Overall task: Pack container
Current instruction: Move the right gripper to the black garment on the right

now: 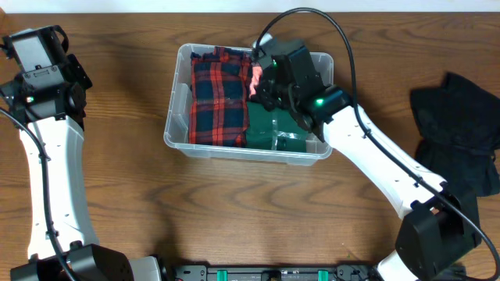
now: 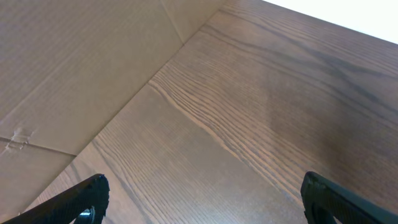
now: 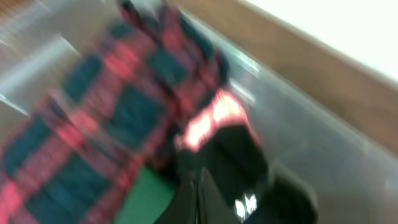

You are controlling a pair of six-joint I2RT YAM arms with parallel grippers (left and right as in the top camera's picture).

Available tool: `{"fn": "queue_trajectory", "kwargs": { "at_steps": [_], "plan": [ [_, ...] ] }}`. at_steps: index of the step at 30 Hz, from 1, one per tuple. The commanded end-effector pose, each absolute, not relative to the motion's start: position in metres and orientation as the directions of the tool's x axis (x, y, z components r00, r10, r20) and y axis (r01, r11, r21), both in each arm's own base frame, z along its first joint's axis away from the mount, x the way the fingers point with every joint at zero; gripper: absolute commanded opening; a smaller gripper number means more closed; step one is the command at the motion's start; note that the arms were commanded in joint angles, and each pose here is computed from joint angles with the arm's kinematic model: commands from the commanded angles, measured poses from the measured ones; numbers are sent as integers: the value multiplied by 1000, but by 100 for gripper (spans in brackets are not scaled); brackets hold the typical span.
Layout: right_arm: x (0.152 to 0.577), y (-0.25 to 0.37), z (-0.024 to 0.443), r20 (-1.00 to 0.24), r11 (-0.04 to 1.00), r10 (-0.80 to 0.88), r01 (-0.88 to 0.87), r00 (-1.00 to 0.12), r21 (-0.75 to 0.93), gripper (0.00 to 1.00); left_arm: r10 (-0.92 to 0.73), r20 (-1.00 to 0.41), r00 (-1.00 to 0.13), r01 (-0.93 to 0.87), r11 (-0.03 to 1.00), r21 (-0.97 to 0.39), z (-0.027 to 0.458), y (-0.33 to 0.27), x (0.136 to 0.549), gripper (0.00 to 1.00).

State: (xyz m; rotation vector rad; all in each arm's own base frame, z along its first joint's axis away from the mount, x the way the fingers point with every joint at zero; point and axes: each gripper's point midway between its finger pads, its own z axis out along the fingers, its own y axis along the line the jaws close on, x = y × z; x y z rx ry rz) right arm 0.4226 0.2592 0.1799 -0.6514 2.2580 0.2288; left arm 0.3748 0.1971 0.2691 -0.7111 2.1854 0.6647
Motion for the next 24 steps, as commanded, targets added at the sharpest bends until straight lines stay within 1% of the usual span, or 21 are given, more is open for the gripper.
{"fn": "queue_trajectory", "kwargs": {
  "at_steps": [1, 4, 7, 9, 10, 13, 16, 18, 21, 24],
  "plan": [
    [431, 220, 177, -693, 939, -261, -344, -672, -19, 1, -294, -762, -577, -672, 702, 238, 266, 200, 373, 98],
    [429, 187, 176, -653, 972, -162, -235, -740, 25, 1, -294, -762, -577, -672, 702, 238, 266, 200, 373, 98],
    [426, 147, 180, -621, 991, -76, -129, -780, 40, 1, -294, -762, -577, -672, 702, 238, 266, 200, 373, 98],
    [423, 114, 183, -598, 998, -26, -58, -801, 34, 1, -294, -762, -577, -671, 702, 238, 266, 200, 373, 98],
    [420, 87, 184, -580, 1000, 14, 0, -814, 25, 1, -294, -762, -577, -671, 702, 238, 266, 200, 373, 98],
    [411, 29, 181, -534, 991, 118, 133, -837, 10, 1, -294, -762, -577, -671, 702, 238, 266, 200, 373, 98],
    [393, -35, 171, -468, 957, 252, 290, -847, -10, 1, -294, -762, -577, -671, 702, 238, 266, 200, 373, 98],
    [380, -74, 166, -437, 906, 382, 424, -814, 1, 1, -294, -762, -577, -672, 702, 238, 266, 200, 373, 98],
    [358, -125, 161, -407, 796, 560, 605, -722, 21, 1, -294, -762, -577, -672, 702, 238, 266, 200, 373, 98],
    [335, -170, 158, -392, 692, 671, 722, -630, 25, 1, -294, -762, -577, -672, 702, 238, 266, 200, 373, 98]
  ]
}}
